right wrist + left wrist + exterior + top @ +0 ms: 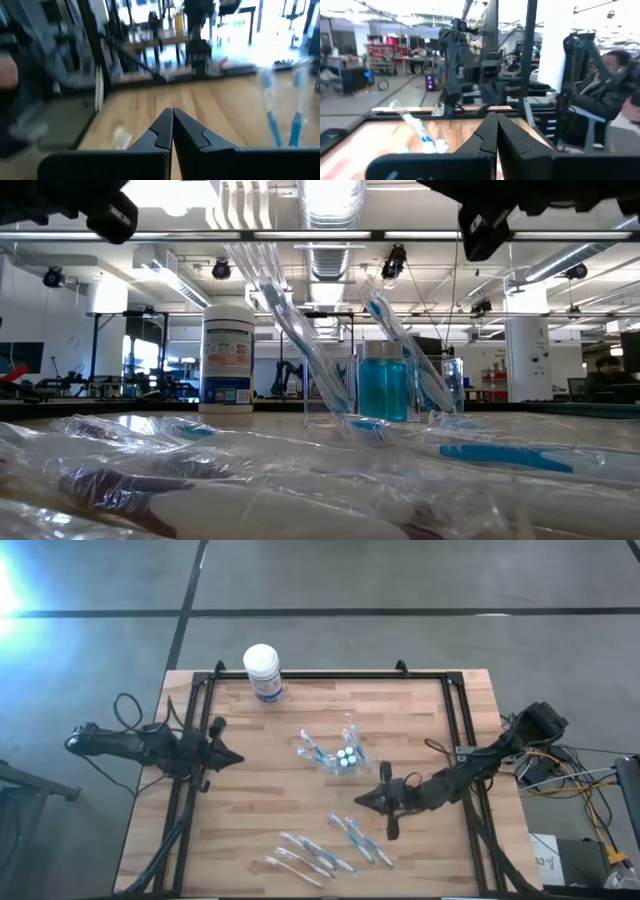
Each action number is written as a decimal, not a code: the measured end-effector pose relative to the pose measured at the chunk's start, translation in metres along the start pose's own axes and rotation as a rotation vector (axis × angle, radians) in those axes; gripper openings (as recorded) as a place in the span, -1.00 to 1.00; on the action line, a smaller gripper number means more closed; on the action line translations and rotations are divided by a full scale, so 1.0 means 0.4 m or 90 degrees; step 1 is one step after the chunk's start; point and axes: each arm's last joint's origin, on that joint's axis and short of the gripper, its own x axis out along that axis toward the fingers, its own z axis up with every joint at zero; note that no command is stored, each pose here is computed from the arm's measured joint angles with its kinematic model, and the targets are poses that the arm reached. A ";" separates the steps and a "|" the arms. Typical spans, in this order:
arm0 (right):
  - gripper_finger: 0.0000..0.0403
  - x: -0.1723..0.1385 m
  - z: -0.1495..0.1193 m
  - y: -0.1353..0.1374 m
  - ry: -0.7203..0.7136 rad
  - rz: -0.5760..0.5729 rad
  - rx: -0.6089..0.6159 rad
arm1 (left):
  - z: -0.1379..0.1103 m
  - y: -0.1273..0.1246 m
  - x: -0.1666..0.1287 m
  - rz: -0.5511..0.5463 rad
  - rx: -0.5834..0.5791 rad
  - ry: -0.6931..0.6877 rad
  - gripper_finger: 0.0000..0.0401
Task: Pick & Place toothbrushing station
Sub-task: Put the blue toothbrush into the transparent organizer
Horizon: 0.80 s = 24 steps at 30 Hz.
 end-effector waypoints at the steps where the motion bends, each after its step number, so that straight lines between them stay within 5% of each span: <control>1: -0.96 0.010 0.007 0.011 0.030 -0.011 -0.011 | -0.014 0.001 -0.002 0.003 0.009 0.003 -0.98; 13: -0.96 0.052 0.120 0.145 0.456 -0.244 0.050 | -0.079 0.003 -0.009 -0.009 0.009 0.032 -0.93; 24: -0.96 0.115 0.050 0.252 0.624 -0.328 0.081 | -0.080 -0.002 -0.009 -0.056 0.008 0.035 -0.98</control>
